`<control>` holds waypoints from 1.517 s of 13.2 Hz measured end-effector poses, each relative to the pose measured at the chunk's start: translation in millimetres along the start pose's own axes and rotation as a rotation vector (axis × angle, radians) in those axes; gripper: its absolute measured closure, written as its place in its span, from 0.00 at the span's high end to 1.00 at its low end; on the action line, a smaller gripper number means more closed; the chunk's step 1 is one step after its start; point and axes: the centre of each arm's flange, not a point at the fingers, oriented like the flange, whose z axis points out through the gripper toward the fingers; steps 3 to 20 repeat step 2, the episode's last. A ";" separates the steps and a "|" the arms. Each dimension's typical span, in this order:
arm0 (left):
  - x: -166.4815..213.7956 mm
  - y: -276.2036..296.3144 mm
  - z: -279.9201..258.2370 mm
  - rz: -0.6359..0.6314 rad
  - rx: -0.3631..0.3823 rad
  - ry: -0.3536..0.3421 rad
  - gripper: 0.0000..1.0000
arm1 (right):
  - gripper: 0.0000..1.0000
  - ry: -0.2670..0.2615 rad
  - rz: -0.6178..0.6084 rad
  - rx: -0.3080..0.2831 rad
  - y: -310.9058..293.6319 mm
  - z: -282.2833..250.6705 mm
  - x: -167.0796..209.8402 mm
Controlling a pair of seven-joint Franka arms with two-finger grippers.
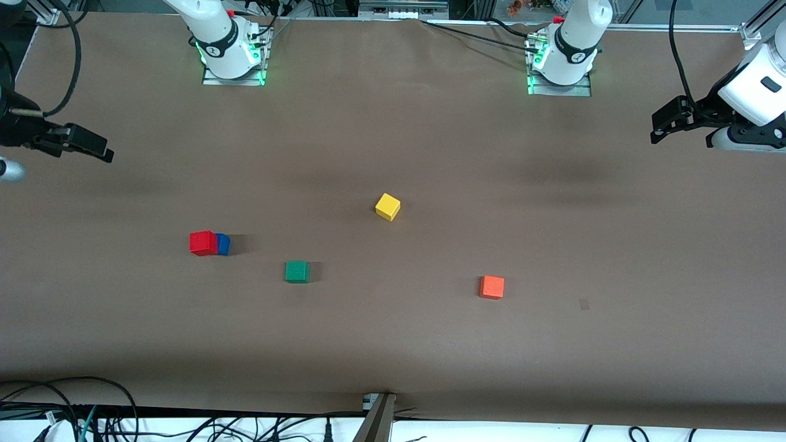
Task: Pass red block to right arm, stack on blue
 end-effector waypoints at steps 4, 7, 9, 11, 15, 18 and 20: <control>3.3 -0.2 1.9 0.002 0.000 0.008 1.00 | 1.00 -0.001 0.003 -0.002 1.6 7.4 -13.9; 3.3 -0.2 1.9 0.002 0.000 0.008 1.00 | 1.00 -0.001 0.003 -0.002 1.6 7.4 -13.9; 3.3 -0.2 1.9 0.002 0.000 0.008 1.00 | 1.00 -0.001 0.003 -0.002 1.6 7.4 -13.9; 3.3 -0.2 1.9 0.002 0.000 0.008 1.00 | 1.00 -0.001 0.003 -0.002 1.6 7.4 -13.9; 3.3 -0.2 1.9 0.002 0.000 0.008 1.00 | 1.00 -0.001 0.003 -0.002 1.6 7.4 -13.9; 3.3 -0.2 1.9 0.002 0.000 0.008 1.00 | 1.00 -0.001 0.003 -0.002 1.6 7.4 -13.9; 3.3 -0.2 1.9 0.002 0.000 0.008 1.00 | 1.00 -0.001 0.003 -0.002 1.6 7.4 -13.9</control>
